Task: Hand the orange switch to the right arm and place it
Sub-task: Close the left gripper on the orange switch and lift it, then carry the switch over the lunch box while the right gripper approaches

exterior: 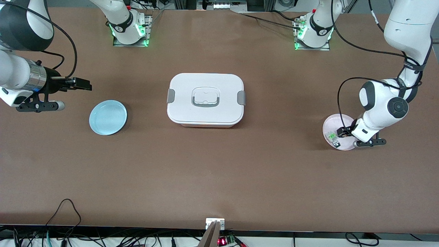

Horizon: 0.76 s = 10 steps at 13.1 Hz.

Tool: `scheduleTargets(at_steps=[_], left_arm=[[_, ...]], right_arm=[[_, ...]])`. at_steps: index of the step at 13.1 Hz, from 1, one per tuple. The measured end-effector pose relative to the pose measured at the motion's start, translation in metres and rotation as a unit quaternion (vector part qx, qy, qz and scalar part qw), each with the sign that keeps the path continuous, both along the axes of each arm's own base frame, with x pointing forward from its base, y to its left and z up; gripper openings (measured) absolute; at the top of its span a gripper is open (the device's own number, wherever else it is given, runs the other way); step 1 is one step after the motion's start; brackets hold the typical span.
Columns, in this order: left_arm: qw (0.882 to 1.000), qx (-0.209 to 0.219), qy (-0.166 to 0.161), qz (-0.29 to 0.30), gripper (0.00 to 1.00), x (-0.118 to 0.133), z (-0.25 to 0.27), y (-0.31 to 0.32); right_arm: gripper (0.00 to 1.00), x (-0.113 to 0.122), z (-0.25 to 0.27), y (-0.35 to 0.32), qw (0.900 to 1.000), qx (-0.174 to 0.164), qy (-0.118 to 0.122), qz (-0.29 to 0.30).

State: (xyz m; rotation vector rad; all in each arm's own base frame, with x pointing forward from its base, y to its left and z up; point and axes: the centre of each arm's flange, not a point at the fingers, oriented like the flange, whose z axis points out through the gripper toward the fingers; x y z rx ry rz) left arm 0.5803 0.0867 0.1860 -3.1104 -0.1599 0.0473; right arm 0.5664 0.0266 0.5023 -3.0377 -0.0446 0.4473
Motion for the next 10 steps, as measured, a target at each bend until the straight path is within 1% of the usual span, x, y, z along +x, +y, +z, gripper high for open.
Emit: scheduleTargets(at_steps=[1, 3, 5, 6, 8, 10], left_arm=[[1.000, -0.001, 0.013, -0.003, 0.72, 0.006, 0.015, -0.004], [0.999, -0.002, 0.039, -0.015, 0.72, 0.023, 0.061, -0.011], [0.998, -0.005, 0.048, -0.051, 0.72, 0.036, 0.106, -0.020], [0.995, -0.014, 0.046, -0.083, 0.72, 0.042, 0.122, -0.024], [0.988, -0.057, 0.025, -0.143, 0.72, 0.049, 0.143, -0.035], [0.977, -0.090, 0.013, -0.192, 0.72, 0.051, 0.155, -0.058]], right_arm=[[1.00, -0.001, 0.000, 0.003, 1.000, 0.008, 0.003, -0.001], [1.00, -0.003, -0.001, 0.013, 1.000, 0.025, 0.011, 0.002], [1.00, -0.005, -0.001, 0.030, 0.999, 0.045, 0.016, 0.008], [1.00, -0.006, -0.002, 0.040, 0.998, 0.057, 0.019, 0.012], [1.00, -0.005, -0.009, 0.062, 0.996, 0.086, 0.028, 0.018], [1.00, -0.003, -0.016, 0.084, 0.989, 0.140, 0.041, 0.006]])
